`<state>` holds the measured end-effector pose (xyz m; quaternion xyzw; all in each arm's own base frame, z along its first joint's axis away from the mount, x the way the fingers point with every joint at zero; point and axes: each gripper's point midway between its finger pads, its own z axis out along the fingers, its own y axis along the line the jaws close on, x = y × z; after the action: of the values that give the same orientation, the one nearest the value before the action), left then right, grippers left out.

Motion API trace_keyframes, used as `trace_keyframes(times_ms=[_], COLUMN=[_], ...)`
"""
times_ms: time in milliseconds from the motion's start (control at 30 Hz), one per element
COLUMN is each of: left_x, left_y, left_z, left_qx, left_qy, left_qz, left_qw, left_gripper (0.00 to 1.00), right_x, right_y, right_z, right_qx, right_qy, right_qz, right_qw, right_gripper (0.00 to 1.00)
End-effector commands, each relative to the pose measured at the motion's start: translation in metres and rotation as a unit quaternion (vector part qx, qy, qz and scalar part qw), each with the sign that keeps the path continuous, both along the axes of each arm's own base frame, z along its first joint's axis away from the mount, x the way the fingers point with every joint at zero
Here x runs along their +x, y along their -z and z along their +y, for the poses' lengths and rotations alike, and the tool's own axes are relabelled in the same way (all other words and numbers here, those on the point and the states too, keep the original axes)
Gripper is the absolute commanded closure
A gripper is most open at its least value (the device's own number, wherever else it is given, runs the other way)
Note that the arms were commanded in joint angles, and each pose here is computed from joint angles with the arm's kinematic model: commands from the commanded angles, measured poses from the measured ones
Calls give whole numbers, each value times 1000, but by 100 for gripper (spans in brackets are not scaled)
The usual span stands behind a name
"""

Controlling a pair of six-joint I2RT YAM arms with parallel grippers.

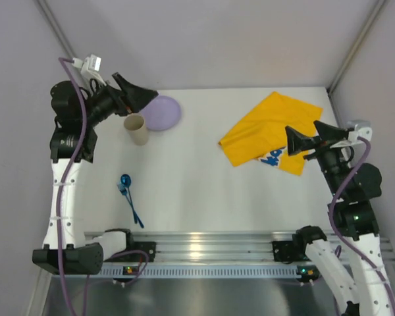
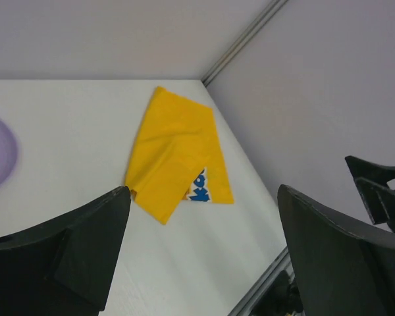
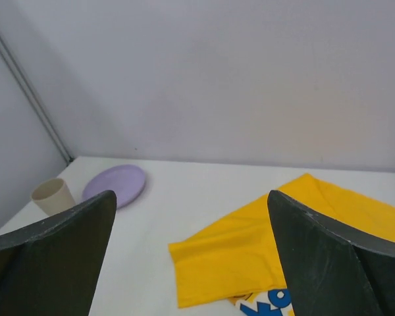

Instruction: Set the dinner table for one person

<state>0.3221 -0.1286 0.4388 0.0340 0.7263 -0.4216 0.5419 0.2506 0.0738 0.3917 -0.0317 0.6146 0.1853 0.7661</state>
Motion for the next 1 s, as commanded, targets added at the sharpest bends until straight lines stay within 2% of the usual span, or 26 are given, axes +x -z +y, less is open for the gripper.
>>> trace_keyframes(times_ms=[0,33,100,133,167,200,233,267,300,333,367,400,433,467,500,533,567,600,633,667,700,733,800,833,967], left_x=[10,11,0,-4,-10,-5,3,7,24,17,27,50,44,52,77,73,85,87,91,90,76,76,69,64,64], left_y=[-27,-37,-51,-31,-54,-46,-22,-25,-5,-24,1,27,3,27,85,81,109,173,183,203,247,264,294,316,349], left_z=[-2,-7,-22,-39,-41,-42,-50,-53,-67,-94,-114,-133,-166,-178,-185,-205,-209,-212,-221,-222,-235,-233,-235,-240,-248], left_qx=[-78,-112,-147,-195,-217,-244,-283,-297,-288,-255,-221,-183,-91,-33,46,101,150,229,296,344,410,455,497,510,515], left_qy=[-12,0,68,102,119,115,111,114,134,179,181,158,162,131,69,77,48,40,13,-1,13,9,9,22,39], left_qz=[16,21,-12,32,-49,-41,6,-9,24,-7,62,94,0,29,89,60,83,149,121,122,140,131,138,149,167], left_qw=[997,993,987,975,968,962,953,948,948,950,956,966,983,990,993,990,984,961,947,931,901,881,856,847,840], left_gripper=[1,1,1,1,1,1,1,1,1,1,1,1,1,1,1,1,1,7,9,13,22,28,34,34,34], right_x=[-33,-38,-57,-62,-60,-54,-54,-52,-49,-47,-48,-48,-44,-41,-43,-38,-38,-40,-37,-38,-42,-42,-47,-50,-56], right_y=[-39,-41,-61,-51,-44,-11,7,23,44,53,62,75,87,92,94,97,98,92,98,101,107,114,126,128,135], right_z=[0,0,0,3,-4,-15,-28,-36,-30,-21,-10,-8,-7,-13,-17,-19,-21,-22,-21,-20,-22,-23,-27,-27,-29], right_qx=[20,26,38,34,59,98,145,200,197,189,179,170,160,141,130,115,96,88,77,71,66,63,64,65,60], right_qy=[-17,-20,-32,-39,-19,21,59,89,83,64,35,37,43,60,74,83,86,87,87,87,93,99,114,113,115], right_qz=[-30,-22,-31,-3,26,91,120,150,178,196,218,247,274,283,296,310,316,322,340,351,371,387,411,412,416], right_qw=[999,999,998,999,998,991,980,964,961,960,959,953,947,947,944,940,940,939,933,929,922,914,902,902,900], right_gripper=[0,0,0,0,0,0,0,0,0,0,0,0,0,0,0,0,0,0,0,0,0,0,0,0,0])
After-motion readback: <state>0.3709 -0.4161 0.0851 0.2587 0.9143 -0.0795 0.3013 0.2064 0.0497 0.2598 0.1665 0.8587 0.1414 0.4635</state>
